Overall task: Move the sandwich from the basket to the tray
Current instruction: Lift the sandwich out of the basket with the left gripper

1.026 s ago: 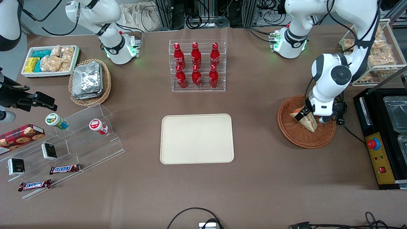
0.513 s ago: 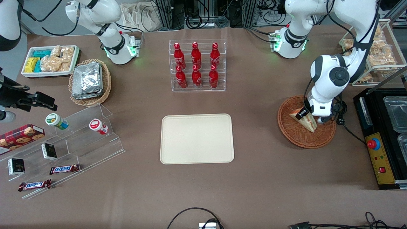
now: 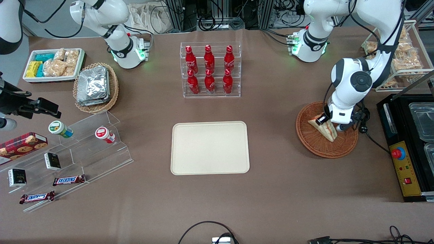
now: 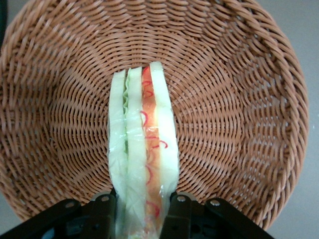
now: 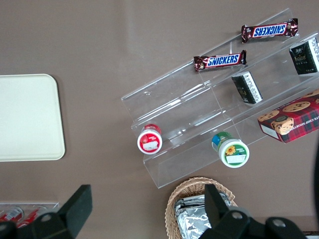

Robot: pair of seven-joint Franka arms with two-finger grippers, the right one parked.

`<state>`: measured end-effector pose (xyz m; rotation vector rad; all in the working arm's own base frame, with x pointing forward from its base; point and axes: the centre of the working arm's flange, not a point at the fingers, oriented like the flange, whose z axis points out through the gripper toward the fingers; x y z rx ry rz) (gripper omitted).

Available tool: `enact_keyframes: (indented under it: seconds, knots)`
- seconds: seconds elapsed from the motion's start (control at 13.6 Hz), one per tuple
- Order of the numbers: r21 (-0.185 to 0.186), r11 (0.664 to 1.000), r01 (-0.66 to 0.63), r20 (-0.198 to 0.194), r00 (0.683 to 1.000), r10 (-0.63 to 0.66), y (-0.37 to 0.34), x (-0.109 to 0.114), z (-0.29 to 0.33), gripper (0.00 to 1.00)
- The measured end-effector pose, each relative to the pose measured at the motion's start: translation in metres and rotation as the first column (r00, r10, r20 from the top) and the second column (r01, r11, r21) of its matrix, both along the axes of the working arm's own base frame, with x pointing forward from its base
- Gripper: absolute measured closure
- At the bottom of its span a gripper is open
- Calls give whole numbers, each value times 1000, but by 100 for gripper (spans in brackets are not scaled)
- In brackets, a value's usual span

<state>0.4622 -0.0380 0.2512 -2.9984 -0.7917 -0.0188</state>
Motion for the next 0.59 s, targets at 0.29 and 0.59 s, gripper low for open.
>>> enact_keyframes:
  seconds: [0.29, 0.59]
  knots:
    - [20, 979, 204, 6, 979, -204, -1, 1, 41, 67]
    - [40, 904, 426, 12, 904, -426, -8, 6, 78, 67]
